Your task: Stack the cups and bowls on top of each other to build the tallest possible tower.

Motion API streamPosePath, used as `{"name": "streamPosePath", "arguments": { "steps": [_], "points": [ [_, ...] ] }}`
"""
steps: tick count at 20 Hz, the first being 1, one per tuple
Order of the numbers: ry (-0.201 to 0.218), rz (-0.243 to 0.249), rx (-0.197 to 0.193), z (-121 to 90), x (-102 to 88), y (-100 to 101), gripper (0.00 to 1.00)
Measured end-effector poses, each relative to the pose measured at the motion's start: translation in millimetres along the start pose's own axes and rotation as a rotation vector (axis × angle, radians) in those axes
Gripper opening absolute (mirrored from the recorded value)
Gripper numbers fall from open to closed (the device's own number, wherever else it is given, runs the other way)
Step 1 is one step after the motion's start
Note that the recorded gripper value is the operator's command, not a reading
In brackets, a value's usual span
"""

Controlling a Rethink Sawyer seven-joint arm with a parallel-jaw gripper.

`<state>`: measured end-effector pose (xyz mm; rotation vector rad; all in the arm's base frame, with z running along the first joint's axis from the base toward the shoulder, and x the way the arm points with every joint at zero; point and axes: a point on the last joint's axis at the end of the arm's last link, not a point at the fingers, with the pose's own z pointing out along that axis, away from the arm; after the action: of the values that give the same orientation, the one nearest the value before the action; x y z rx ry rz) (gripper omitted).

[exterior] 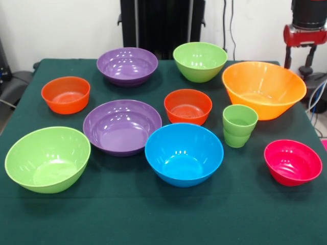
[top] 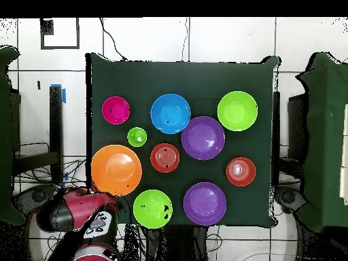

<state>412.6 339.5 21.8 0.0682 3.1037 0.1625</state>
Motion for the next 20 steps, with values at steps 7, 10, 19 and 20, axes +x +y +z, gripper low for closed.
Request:
{"name": "streamPosePath", "arguments": {
  "steps": [7,10,19,20],
  "points": [
    [0.014,0.017,0.006,7,-1.3,-8,1.00],
    [0.026,0.036,0.007,0,-9.5,-15,1.00],
    [0.102,0.053,0.017,-43,-24.2,-20,1.00],
    [0.106,0.053,0.017,-46,-25.0,-19,1.00]
  ]
}}
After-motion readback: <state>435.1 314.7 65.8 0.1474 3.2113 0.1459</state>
